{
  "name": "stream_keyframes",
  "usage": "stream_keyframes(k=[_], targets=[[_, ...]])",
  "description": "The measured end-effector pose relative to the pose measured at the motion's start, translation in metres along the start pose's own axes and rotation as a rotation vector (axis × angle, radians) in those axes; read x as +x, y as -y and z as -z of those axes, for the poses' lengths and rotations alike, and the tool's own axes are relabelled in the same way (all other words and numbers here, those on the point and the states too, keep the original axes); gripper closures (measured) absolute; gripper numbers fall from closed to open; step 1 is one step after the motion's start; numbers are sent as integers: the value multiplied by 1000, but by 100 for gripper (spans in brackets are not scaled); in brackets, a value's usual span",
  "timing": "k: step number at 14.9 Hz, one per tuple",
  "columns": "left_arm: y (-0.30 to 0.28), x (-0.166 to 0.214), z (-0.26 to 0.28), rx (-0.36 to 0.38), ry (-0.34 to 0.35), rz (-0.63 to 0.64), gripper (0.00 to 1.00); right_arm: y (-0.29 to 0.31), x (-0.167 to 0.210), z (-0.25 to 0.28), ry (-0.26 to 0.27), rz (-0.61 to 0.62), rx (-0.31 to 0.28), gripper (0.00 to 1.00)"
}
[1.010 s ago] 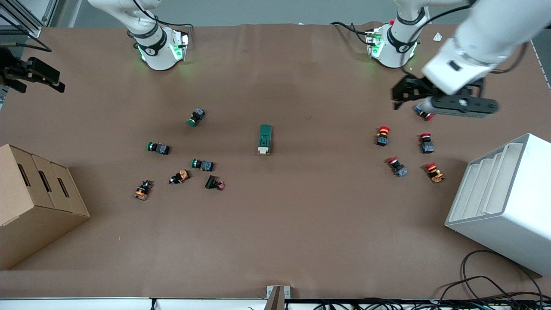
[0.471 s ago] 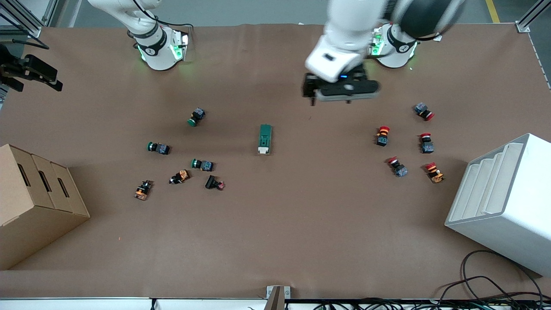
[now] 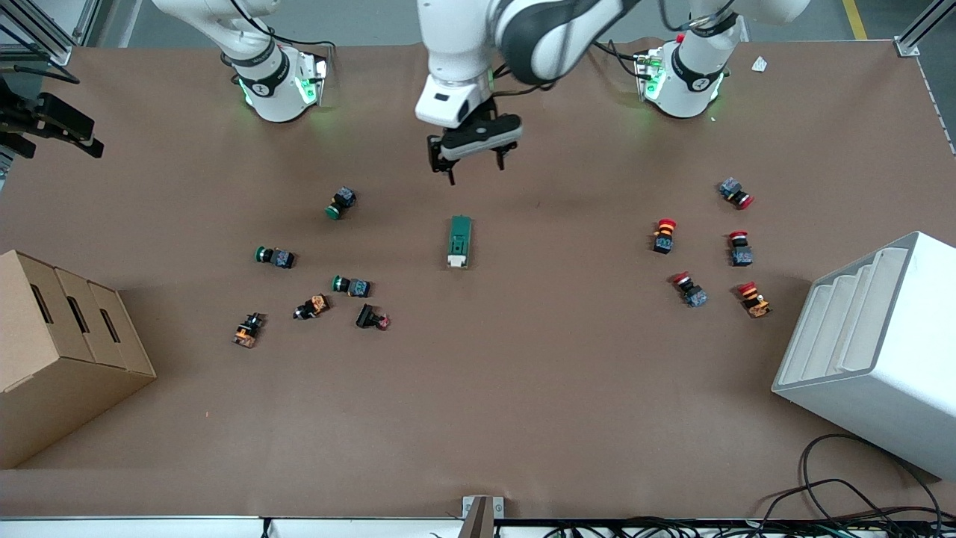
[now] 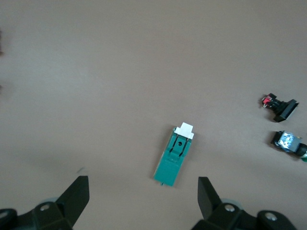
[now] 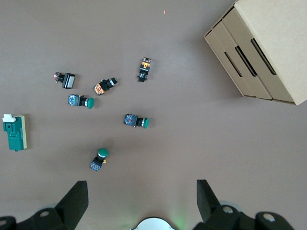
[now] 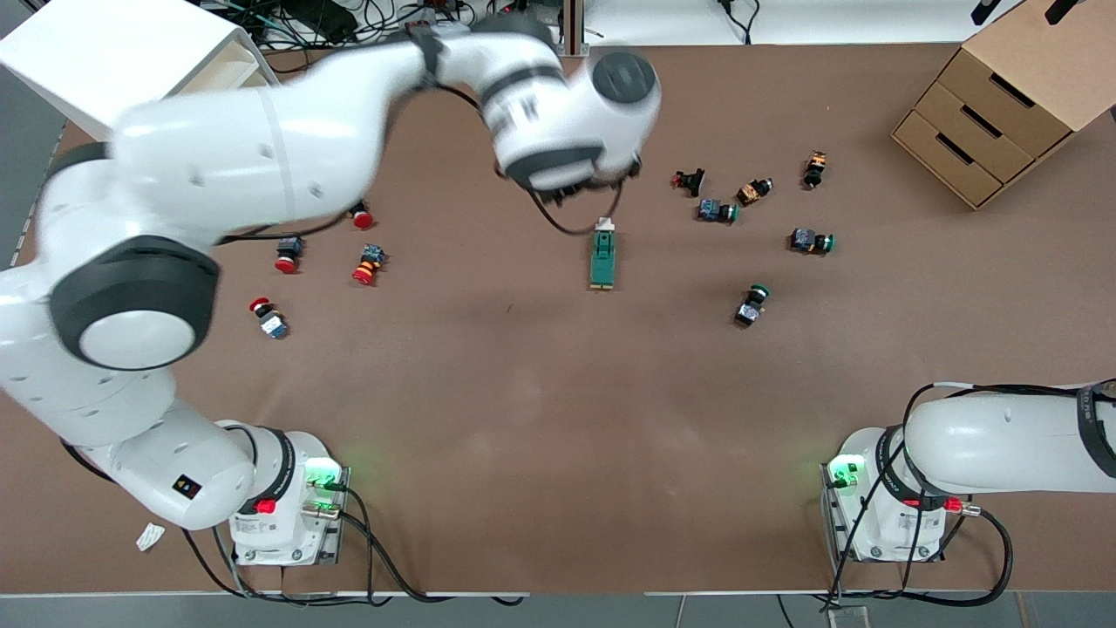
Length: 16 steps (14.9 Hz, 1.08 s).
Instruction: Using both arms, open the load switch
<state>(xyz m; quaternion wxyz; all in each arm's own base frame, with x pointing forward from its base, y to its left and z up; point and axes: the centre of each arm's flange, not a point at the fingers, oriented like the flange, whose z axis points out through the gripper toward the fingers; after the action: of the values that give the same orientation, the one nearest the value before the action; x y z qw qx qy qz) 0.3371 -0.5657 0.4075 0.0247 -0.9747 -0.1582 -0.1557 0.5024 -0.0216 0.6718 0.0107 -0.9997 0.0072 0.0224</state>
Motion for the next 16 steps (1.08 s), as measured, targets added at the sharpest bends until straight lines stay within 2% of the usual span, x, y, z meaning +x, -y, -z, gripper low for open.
stream_keyframes(k=[4,6,9,12,14,16], targets=[[-18,-68,-84,20,-213,-17,0,-1,2,-2,0,-2,0,0],[-19,-88,-125,8,-292,-51,0,-2,3,-3,3,-4,0,0],[-9,-117,-170,-36,-363,-163,1,-3,12,-16,28,-6,0,0],[10,-153,-198,-83,-450,-246,1,-6,34,-49,90,-10,-7,0],[31,-172,-217,-128,-509,-280,1,-6,45,-67,120,-15,-12,0],[50,-184,-232,-186,-549,-275,1,-1,49,-74,134,-77,-13,0]])
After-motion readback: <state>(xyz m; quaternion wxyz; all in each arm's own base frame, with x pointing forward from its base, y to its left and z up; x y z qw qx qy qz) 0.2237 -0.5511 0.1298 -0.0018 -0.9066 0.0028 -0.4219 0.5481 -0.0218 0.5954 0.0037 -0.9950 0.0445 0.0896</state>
